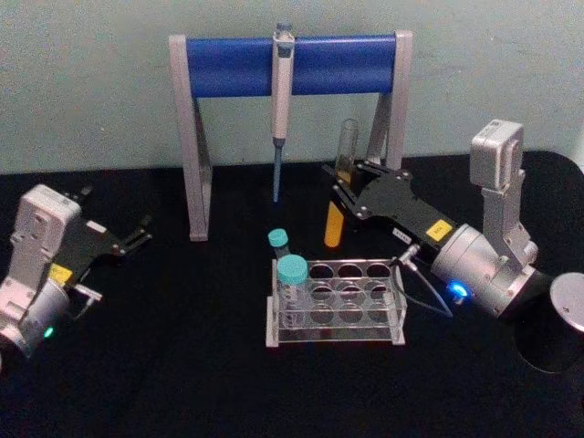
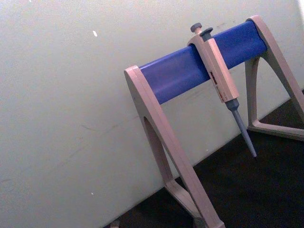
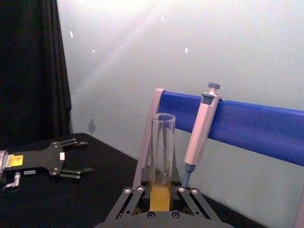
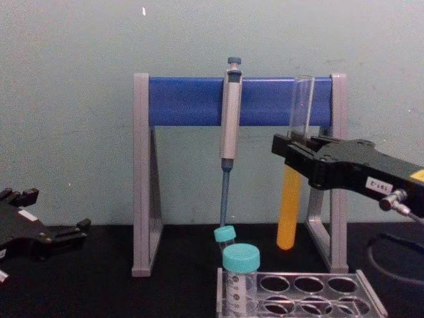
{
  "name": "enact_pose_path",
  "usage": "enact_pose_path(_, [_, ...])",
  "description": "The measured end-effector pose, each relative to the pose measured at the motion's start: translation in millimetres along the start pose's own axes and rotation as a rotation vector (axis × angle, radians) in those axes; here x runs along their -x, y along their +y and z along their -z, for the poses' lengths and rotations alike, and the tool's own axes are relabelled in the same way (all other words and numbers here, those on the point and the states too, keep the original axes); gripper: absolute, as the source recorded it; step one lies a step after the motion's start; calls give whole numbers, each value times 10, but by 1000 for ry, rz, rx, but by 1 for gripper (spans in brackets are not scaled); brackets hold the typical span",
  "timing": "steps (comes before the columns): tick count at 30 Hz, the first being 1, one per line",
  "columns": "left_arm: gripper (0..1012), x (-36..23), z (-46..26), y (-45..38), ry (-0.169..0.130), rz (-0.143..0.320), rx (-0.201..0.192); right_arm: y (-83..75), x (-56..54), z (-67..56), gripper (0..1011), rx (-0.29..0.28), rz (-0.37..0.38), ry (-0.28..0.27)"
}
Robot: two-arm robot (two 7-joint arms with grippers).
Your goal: Pick up the test tube from the test tube rack, shake it, then place it back into the test tube rack.
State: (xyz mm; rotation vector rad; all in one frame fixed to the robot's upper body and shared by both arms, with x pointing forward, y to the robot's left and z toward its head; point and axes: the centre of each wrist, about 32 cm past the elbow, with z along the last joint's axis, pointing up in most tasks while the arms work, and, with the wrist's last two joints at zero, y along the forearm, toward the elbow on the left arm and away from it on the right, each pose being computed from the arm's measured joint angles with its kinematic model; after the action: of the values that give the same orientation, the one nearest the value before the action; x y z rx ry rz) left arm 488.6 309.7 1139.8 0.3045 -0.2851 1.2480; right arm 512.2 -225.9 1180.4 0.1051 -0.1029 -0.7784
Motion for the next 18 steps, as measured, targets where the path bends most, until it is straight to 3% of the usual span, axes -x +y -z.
enact_pose_path(18, [1001, 0, 0, 0, 0, 0, 0, -25, 17, -10, 226, 8, 46, -12])
